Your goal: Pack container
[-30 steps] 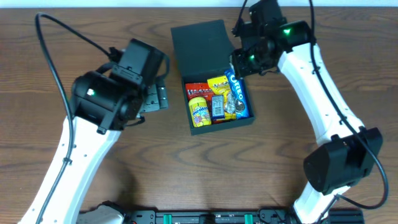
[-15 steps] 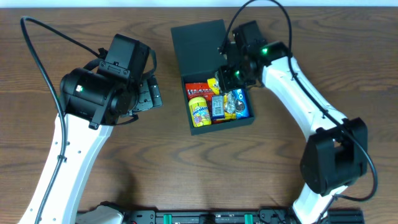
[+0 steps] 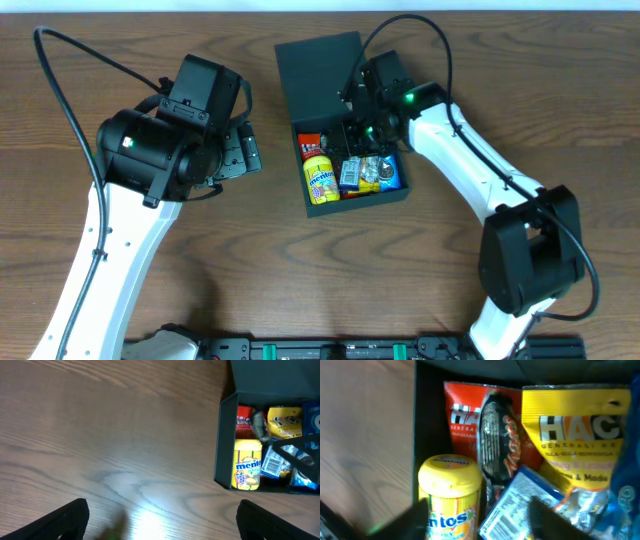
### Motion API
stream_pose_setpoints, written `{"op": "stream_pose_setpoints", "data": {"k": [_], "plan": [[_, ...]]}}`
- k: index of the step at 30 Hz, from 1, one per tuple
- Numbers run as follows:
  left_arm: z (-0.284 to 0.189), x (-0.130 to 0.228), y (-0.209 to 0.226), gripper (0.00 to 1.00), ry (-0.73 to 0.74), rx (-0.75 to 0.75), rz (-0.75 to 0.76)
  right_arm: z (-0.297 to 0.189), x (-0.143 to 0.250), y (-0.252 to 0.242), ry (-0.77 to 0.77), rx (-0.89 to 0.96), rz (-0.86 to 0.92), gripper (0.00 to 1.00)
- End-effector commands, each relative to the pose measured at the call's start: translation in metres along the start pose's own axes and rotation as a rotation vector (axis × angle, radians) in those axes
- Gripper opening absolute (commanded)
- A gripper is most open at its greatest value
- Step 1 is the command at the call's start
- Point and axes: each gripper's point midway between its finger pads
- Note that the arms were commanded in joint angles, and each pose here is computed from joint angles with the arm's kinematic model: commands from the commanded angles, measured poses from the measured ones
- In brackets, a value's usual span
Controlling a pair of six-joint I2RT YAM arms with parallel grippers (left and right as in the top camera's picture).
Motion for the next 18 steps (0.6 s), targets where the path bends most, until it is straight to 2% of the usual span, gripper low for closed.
{"op": "stream_pose_setpoints", "data": {"k": [1,4,8,12,18], "plan": [[-0.006,-0.004,0.001,0.95,-0.027,0.013,0.011,0.001,0.001,0.003,0.0,-0.004,-0.004,0.99],[-0.006,-0.011,0.001,0.95,-0.048,0.022,0.015,-0.007,-0.006,0.008,-0.026,-0.016,-0.014,0.99],[-0.003,-0.022,0.015,0.95,-0.048,0.033,-0.052,-0.043,-0.02,0.025,-0.099,-0.027,-0.07,0.99],[0.0,-0.039,0.016,0.95,-0.01,0.233,-0.093,-0.092,-0.028,0.027,-0.194,0.047,-0.088,0.99],[0.02,-0.078,0.019,0.95,0.039,0.524,-0.217,-0.156,-0.016,-0.014,-0.297,0.339,-0.047,0.99]]}}
Point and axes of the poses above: each gripper's point midway between its finger pads, its own z axis out along the fingers, its own y axis along the line the jaws close on, x = y × z
